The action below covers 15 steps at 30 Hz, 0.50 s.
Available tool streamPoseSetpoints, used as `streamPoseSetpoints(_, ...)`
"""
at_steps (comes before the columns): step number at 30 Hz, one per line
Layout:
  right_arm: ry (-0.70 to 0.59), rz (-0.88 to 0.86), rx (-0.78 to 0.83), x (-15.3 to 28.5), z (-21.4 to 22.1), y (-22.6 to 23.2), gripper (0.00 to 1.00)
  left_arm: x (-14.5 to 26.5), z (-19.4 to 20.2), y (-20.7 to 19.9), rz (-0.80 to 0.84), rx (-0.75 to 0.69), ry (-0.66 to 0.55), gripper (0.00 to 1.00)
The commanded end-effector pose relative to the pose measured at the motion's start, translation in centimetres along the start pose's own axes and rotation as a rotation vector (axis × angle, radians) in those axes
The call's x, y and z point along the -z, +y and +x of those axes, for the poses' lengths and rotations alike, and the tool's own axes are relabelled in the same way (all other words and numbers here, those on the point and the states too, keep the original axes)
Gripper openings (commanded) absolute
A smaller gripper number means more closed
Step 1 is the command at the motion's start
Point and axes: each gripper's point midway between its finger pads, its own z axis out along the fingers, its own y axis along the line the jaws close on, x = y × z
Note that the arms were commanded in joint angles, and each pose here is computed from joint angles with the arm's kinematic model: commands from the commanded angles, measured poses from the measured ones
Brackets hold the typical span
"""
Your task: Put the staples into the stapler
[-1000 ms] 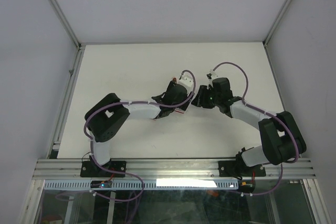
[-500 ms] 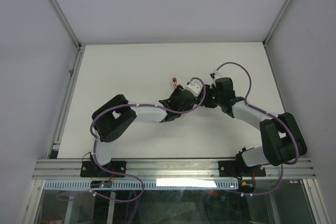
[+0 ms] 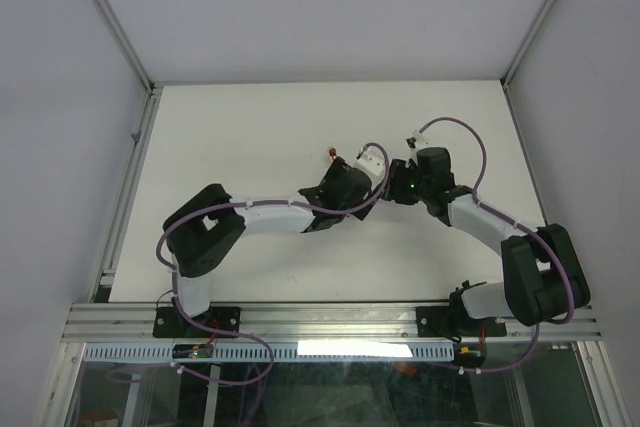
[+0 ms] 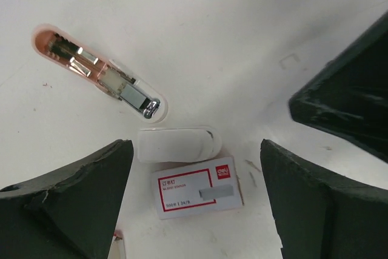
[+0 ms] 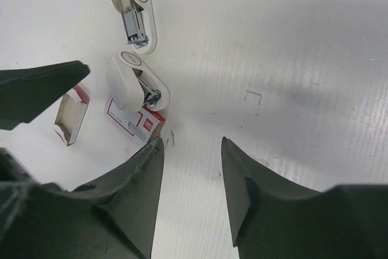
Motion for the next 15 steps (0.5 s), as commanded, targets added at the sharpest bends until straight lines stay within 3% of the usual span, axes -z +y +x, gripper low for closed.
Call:
streamPoseSetpoints(1, -0.095, -0.023, 0.061, 1.4, -3.2, 1.4, 0.46, 5.2, -8.1, -0.5, 0.167, 0.188, -0.183, 0.9)
streamPoseSetpoints(10, -0.108, -0.024, 0.049, 2.0, -2.9, 1.4, 0.46, 3.0, -6.8, 3.2, 0.423, 0.339, -0.204, 0.86)
streamPoseSetpoints(15, -0.105, -0.01, 0.043, 2.2, -2.5, 1.0, 0.47, 1.9, -7.4, 2.7, 0.514, 0.309, -0.238, 0.86)
